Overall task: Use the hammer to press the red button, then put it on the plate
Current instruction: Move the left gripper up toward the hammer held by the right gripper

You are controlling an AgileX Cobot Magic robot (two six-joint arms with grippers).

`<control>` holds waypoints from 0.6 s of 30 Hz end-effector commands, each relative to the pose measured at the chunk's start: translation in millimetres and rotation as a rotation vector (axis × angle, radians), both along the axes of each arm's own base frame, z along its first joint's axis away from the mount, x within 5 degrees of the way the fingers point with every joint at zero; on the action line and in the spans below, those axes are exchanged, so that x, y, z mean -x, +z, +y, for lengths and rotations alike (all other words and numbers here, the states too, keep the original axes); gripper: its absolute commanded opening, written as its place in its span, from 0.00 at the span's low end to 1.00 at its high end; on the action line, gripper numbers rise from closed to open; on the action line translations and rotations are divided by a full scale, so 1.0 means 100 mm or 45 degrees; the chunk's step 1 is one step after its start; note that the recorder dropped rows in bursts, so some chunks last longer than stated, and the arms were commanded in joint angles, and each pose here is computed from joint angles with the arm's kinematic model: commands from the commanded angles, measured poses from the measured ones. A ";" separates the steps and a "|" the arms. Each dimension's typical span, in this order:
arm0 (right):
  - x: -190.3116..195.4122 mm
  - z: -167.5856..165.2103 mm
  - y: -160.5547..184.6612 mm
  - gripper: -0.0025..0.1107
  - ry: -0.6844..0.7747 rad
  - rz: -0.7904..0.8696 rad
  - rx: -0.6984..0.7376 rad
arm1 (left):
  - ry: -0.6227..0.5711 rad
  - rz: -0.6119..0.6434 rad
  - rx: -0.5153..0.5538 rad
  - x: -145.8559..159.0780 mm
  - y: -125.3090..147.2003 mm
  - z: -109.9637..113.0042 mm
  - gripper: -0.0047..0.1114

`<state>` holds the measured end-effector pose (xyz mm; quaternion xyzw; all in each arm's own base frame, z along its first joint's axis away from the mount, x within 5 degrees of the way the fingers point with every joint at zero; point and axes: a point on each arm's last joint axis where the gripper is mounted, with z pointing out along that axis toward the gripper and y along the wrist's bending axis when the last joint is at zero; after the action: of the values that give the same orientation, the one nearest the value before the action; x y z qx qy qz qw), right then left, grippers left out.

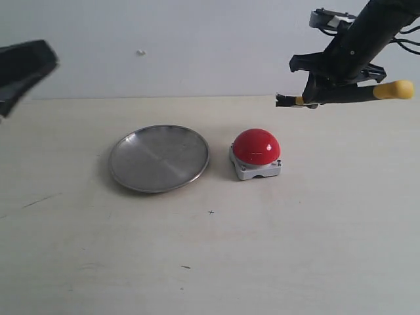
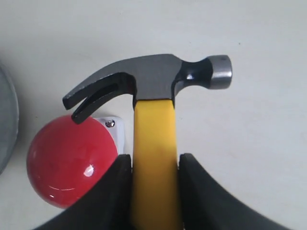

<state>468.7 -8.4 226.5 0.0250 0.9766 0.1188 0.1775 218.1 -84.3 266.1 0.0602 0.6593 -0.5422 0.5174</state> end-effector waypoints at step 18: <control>-0.11 0.00 0.35 0.02 -0.001 -0.320 0.013 | -0.557 0.614 0.413 -1.28 -0.72 -2.24 0.54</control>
<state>476.0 -8.6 239.9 0.0113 0.9627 0.1164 0.2440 338.4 -296.1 196.5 0.0236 0.6433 -0.7244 0.2466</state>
